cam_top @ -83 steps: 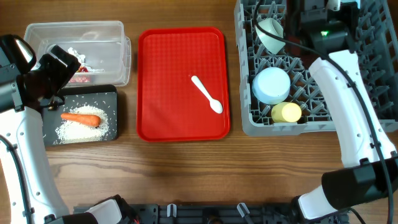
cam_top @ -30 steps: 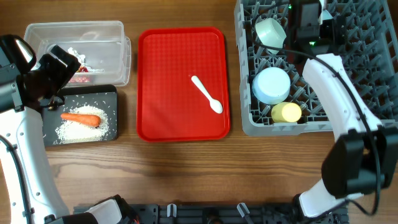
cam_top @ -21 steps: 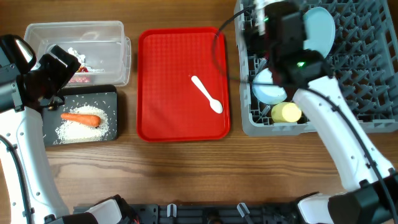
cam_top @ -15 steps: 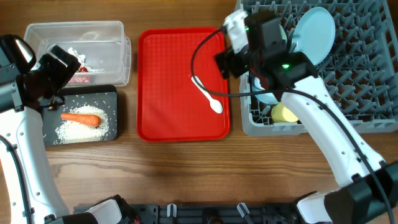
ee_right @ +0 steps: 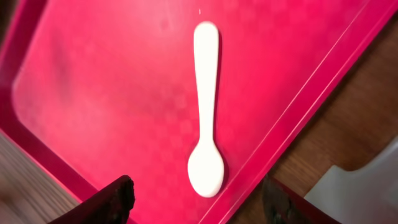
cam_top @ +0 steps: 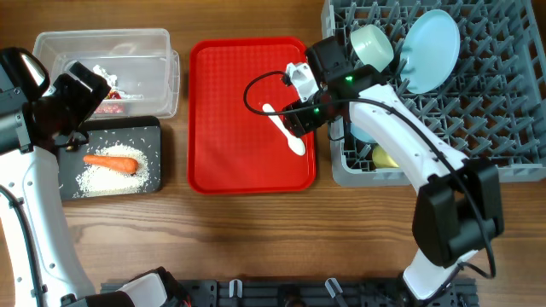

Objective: Sort waste into correct bins and load items into the dishwasher rack

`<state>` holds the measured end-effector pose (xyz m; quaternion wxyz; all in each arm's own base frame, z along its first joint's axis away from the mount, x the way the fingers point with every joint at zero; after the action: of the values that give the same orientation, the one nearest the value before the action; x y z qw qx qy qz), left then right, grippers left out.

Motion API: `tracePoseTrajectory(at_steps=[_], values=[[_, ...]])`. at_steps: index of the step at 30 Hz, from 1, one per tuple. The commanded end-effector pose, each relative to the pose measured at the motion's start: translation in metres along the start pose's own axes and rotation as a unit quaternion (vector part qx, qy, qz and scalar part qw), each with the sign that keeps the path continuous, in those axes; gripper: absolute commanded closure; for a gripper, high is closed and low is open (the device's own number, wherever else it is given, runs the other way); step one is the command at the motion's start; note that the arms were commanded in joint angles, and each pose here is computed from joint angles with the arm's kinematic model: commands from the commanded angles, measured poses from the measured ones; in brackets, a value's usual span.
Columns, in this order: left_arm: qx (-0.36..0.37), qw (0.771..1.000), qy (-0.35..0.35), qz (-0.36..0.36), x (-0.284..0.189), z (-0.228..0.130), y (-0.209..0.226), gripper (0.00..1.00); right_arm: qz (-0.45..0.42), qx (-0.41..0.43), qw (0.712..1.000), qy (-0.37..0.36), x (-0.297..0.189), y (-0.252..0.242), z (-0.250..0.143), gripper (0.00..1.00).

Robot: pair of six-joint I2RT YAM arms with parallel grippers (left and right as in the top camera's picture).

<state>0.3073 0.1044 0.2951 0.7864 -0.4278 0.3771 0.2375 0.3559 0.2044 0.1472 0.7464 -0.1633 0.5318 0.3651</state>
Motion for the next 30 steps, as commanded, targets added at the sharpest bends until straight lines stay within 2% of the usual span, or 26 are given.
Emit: tracePoseTrajectory(at_steps=[1, 8, 13, 19, 30], values=[[-0.005, 1.0, -0.002, 0.003, 0.001, 0.002, 0.002, 0.0, -0.009, 0.004, 0.999, 0.043, 0.024, -0.002, -0.01, 0.33], [-0.005, 1.0, -0.002, 0.003, 0.001, 0.002, 0.002, 0.0, -0.01, -0.017, 0.996, 0.082, 0.055, 0.008, -0.017, 0.33], [-0.005, 1.0, -0.002, 0.003, 0.001, 0.002, 0.002, 0.0, -0.052, -0.042, 0.991, 0.114, 0.075, 0.014, -0.022, 0.33], [-0.005, 1.0, -0.002, 0.003, 0.001, 0.002, 0.002, 0.0, -0.082, -0.037, 0.989, 0.116, 0.085, 0.009, -0.022, 0.41], [-0.005, 1.0, -0.002, 0.003, 0.001, 0.002, 0.002, 0.0, -0.085, -0.04, 0.987, 0.129, 0.117, 0.002, -0.029, 0.48]])
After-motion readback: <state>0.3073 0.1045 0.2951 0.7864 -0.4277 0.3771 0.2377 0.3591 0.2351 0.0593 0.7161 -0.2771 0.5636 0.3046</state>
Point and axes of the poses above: each gripper's point midway between its finger pads, its own x axis out along the fingers, its own y axis along the line the jaws close on, z = x × y, the point moved 6 cm from there along -x, back along the fingers, and after that the axes turned 11 degrees about -x, right-handed, at the moved point
